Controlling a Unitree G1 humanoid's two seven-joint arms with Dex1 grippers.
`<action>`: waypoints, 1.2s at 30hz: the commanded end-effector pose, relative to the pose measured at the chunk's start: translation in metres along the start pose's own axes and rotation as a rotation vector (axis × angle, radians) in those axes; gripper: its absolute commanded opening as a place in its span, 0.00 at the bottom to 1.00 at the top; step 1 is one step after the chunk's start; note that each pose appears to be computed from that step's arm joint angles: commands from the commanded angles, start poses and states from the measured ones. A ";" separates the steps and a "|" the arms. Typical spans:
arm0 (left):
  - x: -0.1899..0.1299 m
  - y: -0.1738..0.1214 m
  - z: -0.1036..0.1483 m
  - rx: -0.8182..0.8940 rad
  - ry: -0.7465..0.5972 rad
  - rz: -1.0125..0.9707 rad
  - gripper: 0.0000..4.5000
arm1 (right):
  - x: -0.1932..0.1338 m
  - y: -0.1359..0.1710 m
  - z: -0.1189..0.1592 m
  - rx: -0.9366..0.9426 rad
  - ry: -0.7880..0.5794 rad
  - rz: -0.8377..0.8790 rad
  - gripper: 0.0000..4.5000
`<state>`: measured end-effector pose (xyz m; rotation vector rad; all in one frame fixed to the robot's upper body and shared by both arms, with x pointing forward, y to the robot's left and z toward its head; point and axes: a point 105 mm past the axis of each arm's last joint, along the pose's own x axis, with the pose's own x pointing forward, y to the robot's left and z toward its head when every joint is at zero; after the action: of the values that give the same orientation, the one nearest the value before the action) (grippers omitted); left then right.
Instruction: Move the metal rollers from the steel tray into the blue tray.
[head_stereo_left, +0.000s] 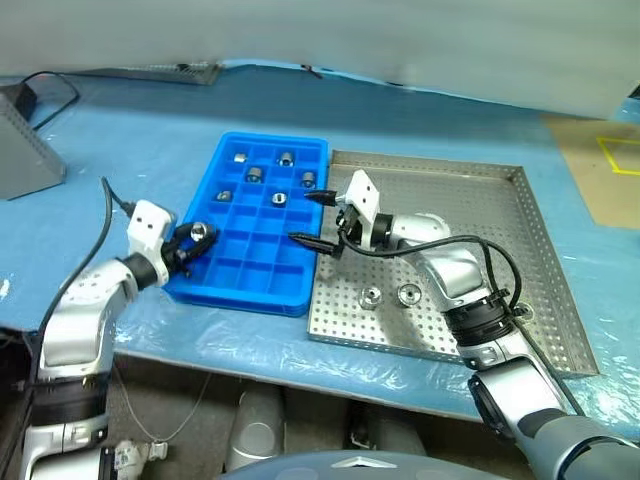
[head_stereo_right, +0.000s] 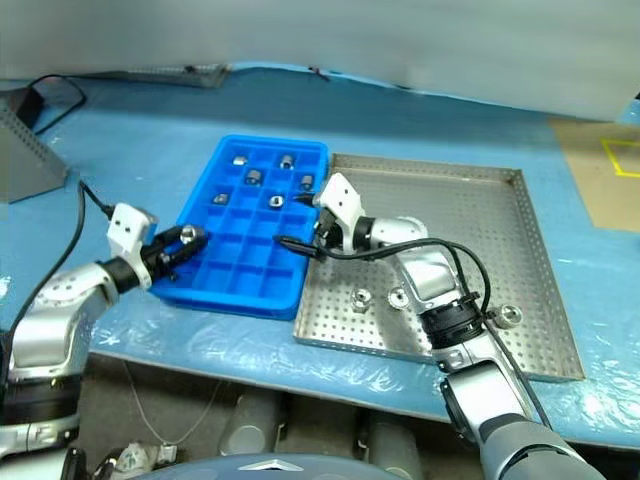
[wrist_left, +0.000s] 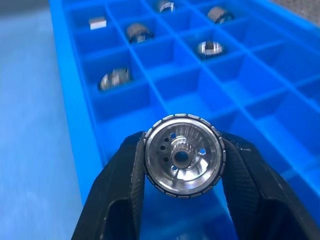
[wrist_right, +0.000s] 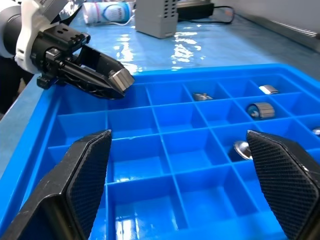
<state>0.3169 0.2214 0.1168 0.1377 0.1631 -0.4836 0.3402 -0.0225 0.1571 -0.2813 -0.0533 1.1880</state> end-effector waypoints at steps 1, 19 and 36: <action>-0.002 -0.005 0.005 0.014 -0.021 0.025 0.40 | 0.002 0.003 0.013 -0.048 -0.041 0.018 1.00; 0.030 -0.005 0.023 -0.002 -0.062 -0.009 0.48 | -0.008 -0.004 0.006 -0.047 -0.025 -0.097 1.00; 0.057 -0.055 0.099 0.020 -0.201 -0.459 0.83 | -0.054 -0.014 0.000 0.000 0.004 -0.244 1.00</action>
<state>0.3550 0.1423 0.1874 0.0656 0.0097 -0.8475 0.3370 -0.0656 0.1456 -0.2908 -0.0207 0.9741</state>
